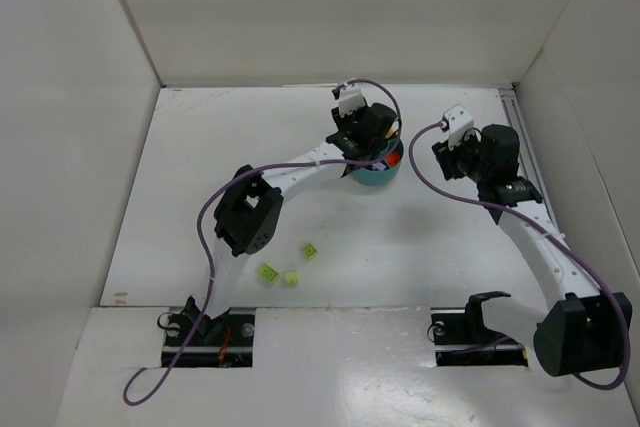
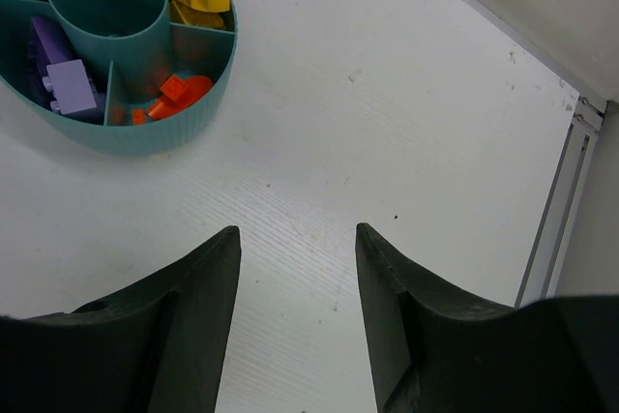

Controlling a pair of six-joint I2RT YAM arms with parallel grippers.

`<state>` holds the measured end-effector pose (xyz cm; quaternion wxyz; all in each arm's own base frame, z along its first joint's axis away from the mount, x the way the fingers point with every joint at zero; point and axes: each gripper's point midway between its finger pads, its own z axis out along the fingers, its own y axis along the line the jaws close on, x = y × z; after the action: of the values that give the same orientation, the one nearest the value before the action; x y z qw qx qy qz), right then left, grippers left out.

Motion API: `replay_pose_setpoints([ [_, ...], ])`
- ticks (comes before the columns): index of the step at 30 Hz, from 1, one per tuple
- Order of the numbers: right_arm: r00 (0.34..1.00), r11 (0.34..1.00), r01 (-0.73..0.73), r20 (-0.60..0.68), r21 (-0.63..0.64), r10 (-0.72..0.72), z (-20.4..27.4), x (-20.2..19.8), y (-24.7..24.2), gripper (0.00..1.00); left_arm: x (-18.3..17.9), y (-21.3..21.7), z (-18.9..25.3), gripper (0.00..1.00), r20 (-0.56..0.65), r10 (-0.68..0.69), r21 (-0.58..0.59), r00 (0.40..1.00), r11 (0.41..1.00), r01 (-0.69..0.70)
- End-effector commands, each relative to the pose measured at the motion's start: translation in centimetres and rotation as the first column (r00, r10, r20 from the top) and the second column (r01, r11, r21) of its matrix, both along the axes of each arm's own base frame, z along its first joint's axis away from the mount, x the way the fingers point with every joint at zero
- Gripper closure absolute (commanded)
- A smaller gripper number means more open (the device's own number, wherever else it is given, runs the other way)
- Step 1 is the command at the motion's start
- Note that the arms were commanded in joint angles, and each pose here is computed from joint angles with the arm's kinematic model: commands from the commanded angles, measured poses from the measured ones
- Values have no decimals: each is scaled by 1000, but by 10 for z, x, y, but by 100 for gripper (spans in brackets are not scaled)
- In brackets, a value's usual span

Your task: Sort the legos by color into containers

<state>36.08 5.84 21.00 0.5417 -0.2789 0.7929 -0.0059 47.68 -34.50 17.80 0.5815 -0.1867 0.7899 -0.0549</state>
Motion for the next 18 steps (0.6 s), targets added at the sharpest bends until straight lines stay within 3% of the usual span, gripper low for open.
replay_pose_setpoints([
  [1, 999, 1000, -7, 52, 2, 7, 10, 6, 0, 44, 3, -5, 11, 73, 28, 46, -59, 999, 997, -44],
  [8, 999, 1000, -7, 52, 2, 7, 10, 6, 0, 44, 4, 3, 1, 73, 26, 112, -75, 993, 991, -110],
  [18, 999, 1000, -7, 43, 1, 7, 7, 7, 0, 44, -5, -5, -3, 63, 17, 98, -67, 995, 993, -96],
])
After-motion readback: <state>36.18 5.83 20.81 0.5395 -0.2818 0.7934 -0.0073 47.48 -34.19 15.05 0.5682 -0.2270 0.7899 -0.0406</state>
